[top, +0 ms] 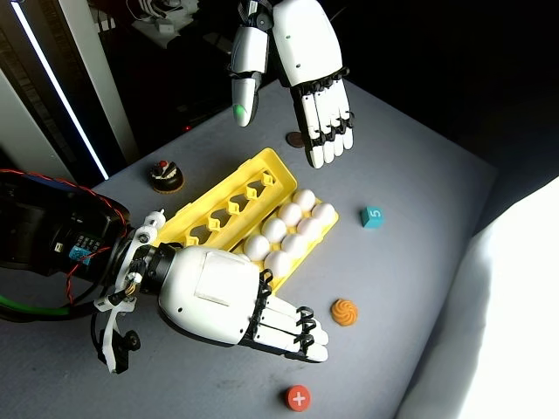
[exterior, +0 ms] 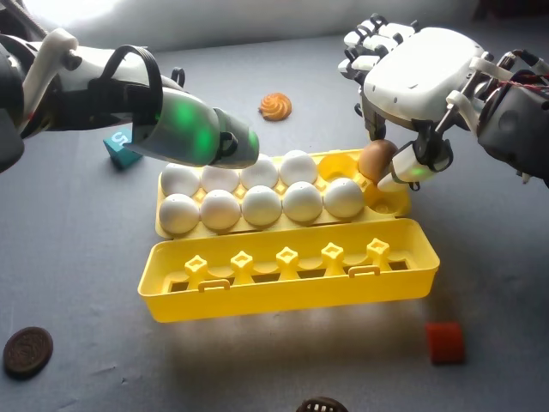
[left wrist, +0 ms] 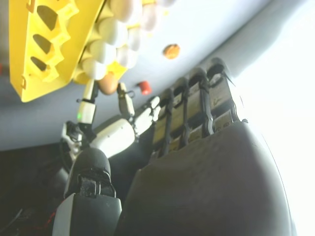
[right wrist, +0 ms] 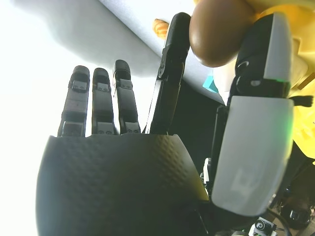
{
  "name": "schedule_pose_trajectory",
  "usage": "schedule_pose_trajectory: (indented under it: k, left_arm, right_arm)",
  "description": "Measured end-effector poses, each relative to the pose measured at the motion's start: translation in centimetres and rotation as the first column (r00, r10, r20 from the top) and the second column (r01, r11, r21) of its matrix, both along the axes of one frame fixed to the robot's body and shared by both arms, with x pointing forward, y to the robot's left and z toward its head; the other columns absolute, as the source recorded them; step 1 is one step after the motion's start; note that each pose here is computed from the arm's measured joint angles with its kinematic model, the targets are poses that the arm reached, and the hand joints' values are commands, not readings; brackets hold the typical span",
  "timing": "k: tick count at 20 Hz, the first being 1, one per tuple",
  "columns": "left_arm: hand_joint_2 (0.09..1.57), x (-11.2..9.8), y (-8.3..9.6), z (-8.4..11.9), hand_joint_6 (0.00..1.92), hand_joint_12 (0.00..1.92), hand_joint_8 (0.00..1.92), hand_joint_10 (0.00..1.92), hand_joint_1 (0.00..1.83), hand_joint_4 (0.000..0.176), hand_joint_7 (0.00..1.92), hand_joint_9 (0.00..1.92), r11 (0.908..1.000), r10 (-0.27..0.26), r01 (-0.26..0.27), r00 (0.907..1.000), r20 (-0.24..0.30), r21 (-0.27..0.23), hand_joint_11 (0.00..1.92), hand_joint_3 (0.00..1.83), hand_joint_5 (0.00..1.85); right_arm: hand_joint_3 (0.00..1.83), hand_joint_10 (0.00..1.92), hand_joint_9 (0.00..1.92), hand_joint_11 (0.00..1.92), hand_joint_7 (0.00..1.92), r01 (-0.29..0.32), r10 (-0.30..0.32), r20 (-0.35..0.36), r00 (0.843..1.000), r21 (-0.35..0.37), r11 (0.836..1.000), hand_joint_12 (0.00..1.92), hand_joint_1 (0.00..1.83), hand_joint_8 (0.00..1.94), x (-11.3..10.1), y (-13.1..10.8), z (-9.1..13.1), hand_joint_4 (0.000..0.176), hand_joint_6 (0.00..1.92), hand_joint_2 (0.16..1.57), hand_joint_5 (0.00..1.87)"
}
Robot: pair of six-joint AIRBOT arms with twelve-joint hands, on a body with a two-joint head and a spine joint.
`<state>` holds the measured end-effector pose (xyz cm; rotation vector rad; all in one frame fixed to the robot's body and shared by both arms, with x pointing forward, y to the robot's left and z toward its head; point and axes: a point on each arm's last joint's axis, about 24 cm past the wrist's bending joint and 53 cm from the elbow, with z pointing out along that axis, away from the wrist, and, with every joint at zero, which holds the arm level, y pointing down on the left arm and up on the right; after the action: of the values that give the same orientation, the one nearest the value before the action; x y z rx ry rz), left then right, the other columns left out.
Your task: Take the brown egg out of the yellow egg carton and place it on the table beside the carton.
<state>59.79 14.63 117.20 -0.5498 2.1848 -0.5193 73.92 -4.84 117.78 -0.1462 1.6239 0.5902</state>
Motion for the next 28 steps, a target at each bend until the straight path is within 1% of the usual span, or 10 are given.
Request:
schedule_pose_trajectory:
  k: [6,7,8,11,13,14,19,22,24,28]
  left_arm:
    - [1.22,-0.1,-0.1,-0.1,0.00,0.03,0.00,0.00,0.00,0.000,0.07,0.04,1.0000,-0.002,0.002,1.0000,-0.002,0.002,0.00,0.00,0.09]
    - [1.23,-0.1,0.0,-0.1,0.00,0.00,0.00,0.00,0.00,0.000,0.05,0.02,1.0000,0.001,-0.001,1.0000,-0.004,0.005,0.00,0.00,0.08]
    - [1.23,-0.2,0.1,-0.1,0.00,0.00,0.00,0.00,0.00,0.000,0.05,0.02,1.0000,0.003,-0.003,1.0000,-0.005,0.006,0.00,0.00,0.08]
    - [1.23,-0.1,0.1,-0.1,0.01,0.01,0.01,0.01,0.00,0.000,0.08,0.05,1.0000,0.006,-0.006,1.0000,-0.004,0.004,0.02,0.00,0.10]
    - [1.23,-0.1,0.1,-0.1,0.01,0.01,0.01,0.01,0.00,0.000,0.09,0.05,1.0000,0.006,-0.006,1.0000,-0.003,0.004,0.03,0.00,0.10]
    - [1.23,-0.1,0.1,-0.1,0.01,0.01,0.01,0.01,0.00,0.000,0.09,0.05,1.0000,0.006,-0.006,1.0000,-0.003,0.004,0.03,0.00,0.10]
    - [1.22,-0.3,-0.2,0.0,0.00,0.01,0.01,0.01,0.00,0.000,0.09,0.05,1.0000,-0.001,0.001,1.0000,-0.002,0.003,0.02,0.00,0.10]
    - [1.22,-0.3,-0.3,0.0,0.00,0.02,0.01,0.01,0.00,0.000,0.10,0.07,1.0000,-0.003,0.003,1.0000,-0.002,-0.001,0.03,0.00,0.11]
    - [1.23,-0.3,-0.2,0.0,0.01,0.01,0.01,0.01,0.00,0.000,0.08,0.05,1.0000,-0.002,0.002,1.0000,-0.002,0.000,0.02,0.00,0.10]
    - [1.22,-0.3,-0.3,0.0,0.01,0.02,0.01,0.01,0.00,0.000,0.10,0.07,1.0000,-0.004,0.004,1.0000,-0.002,-0.001,0.04,0.00,0.11]
  right_arm:
    - [0.00,0.00,0.00,0.00,0.24,0.004,-0.005,0.032,0.999,0.017,1.000,0.00,1.15,0.00,0.4,0.1,1.8,0.091,0.03,0.95,1.50]
    - [0.00,0.00,0.00,0.00,0.24,0.004,-0.005,0.037,0.999,0.016,1.000,0.00,1.13,0.00,0.4,0.1,2.1,0.164,0.03,0.95,1.50]
    - [0.00,0.00,0.00,0.00,0.24,0.005,-0.006,0.038,0.999,0.017,1.000,0.00,1.13,0.00,0.5,0.0,2.3,0.164,0.03,0.95,1.50]
    - [0.00,0.00,0.00,0.00,0.27,0.032,-0.032,0.065,0.997,0.013,0.999,0.00,1.15,0.01,0.9,-1.8,3.7,0.081,0.02,0.95,1.50]
    - [0.00,0.00,0.00,0.00,0.26,0.058,-0.058,0.074,0.996,-0.006,0.998,0.00,1.13,0.00,1.2,-3.4,3.8,0.161,0.02,0.95,1.50]
    - [0.00,0.00,0.00,0.00,0.26,0.069,-0.068,0.073,0.995,-0.015,0.998,0.00,1.13,0.00,1.3,-4.1,3.5,0.161,0.02,0.95,1.50]
    - [0.00,0.00,0.00,0.00,0.26,0.100,-0.097,0.044,0.994,-0.068,0.993,0.00,1.15,0.00,1.2,-6.5,1.1,0.089,0.02,0.95,1.50]
    - [0.00,0.00,0.00,0.00,0.26,0.107,-0.105,0.028,0.994,-0.095,0.990,0.00,1.13,0.00,1.3,-7.2,-0.4,0.164,0.02,0.95,1.51]
    - [0.00,0.00,0.01,0.00,0.28,0.116,-0.114,0.027,0.993,-0.100,0.988,0.00,1.15,0.00,1.5,-7.6,-0.7,0.107,0.02,0.95,1.51]
    - [0.00,0.00,0.00,0.00,0.29,0.121,-0.118,0.033,0.992,-0.100,0.988,0.00,1.15,0.00,1.9,-7.4,-0.7,0.103,0.02,0.95,1.51]
